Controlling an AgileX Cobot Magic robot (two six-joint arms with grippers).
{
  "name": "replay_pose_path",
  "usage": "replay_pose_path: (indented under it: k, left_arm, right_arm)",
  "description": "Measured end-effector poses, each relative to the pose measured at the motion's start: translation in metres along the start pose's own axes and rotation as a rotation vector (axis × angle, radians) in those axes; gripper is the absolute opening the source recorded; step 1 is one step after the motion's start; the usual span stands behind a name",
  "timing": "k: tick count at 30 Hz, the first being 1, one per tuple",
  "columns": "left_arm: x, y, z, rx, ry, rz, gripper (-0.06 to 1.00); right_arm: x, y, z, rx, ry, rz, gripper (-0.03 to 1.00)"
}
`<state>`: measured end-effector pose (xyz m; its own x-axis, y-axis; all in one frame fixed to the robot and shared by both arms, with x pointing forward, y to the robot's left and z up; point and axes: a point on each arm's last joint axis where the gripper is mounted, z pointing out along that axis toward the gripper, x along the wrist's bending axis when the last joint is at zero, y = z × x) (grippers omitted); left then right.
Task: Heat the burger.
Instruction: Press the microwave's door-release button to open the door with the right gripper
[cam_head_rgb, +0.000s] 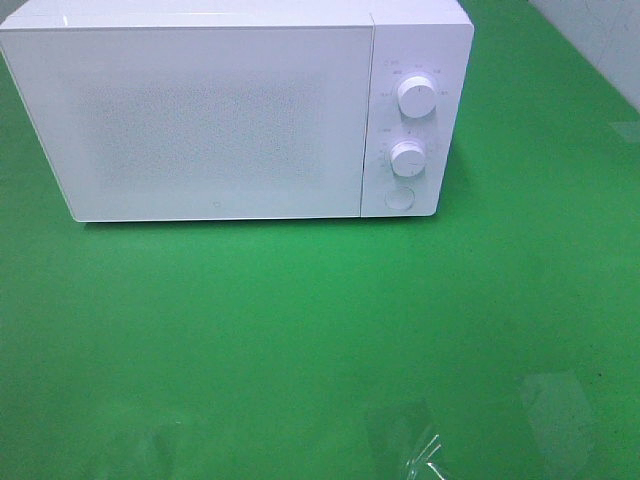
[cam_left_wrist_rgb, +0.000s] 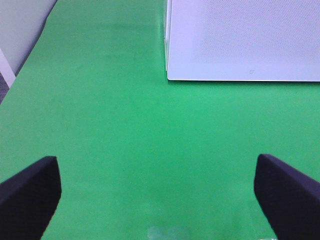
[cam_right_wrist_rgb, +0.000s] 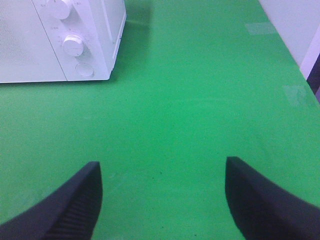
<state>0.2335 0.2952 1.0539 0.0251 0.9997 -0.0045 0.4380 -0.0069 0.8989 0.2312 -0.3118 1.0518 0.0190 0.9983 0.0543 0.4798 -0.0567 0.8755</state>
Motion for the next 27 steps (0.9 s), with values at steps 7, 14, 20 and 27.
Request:
replay_pose_path:
  k: [7, 14, 20, 27]
  left_arm:
    - [0.000, 0.000, 0.000, 0.000, 0.000, 0.000, 0.97]
    - [0.000, 0.000, 0.000, 0.000, 0.000, 0.000, 0.97]
    - [0.000, 0.000, 0.000, 0.000, 0.000, 0.000, 0.97]
    - [0.000, 0.000, 0.000, 0.000, 0.000, 0.000, 0.97]
  right_arm:
    - [0.000, 0.000, 0.000, -0.001, 0.000, 0.000, 0.67]
    - [0.002, 0.013, -0.002, -0.106, 0.020, 0.000, 0.67]
    - [0.008, 0.032, 0.013, -0.149, 0.038, -0.013, 0.67]
    - [0.016, 0.044, 0.048, -0.151, 0.060, -0.035, 0.67]
